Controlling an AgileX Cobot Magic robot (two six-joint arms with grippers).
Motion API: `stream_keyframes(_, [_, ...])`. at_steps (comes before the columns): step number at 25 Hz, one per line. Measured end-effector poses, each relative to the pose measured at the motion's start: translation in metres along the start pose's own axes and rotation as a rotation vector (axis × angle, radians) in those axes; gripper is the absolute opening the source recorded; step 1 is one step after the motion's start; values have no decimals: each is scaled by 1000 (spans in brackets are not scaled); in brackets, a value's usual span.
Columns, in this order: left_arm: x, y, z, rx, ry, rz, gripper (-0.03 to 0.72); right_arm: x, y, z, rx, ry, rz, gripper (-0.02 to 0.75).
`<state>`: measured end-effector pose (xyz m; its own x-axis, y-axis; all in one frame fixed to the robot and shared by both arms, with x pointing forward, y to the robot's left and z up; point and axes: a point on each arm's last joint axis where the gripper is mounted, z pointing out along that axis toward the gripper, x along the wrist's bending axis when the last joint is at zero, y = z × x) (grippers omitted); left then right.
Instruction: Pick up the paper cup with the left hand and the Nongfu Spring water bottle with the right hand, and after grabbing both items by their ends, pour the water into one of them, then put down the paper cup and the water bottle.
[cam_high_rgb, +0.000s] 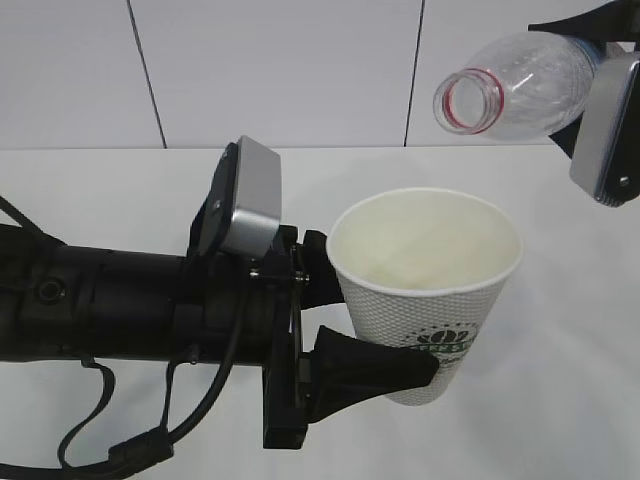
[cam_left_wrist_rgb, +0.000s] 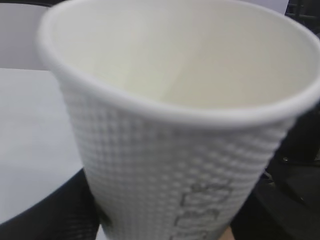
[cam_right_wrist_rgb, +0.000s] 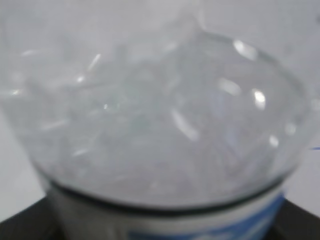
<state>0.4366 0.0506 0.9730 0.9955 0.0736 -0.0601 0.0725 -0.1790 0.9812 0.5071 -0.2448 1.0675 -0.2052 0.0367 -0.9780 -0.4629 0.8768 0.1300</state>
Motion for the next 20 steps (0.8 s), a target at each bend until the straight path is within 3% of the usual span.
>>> stream_keyframes(20, [0, 0, 0, 0, 0, 0, 521, -3, 2, 0, -26, -32, -49, 484])
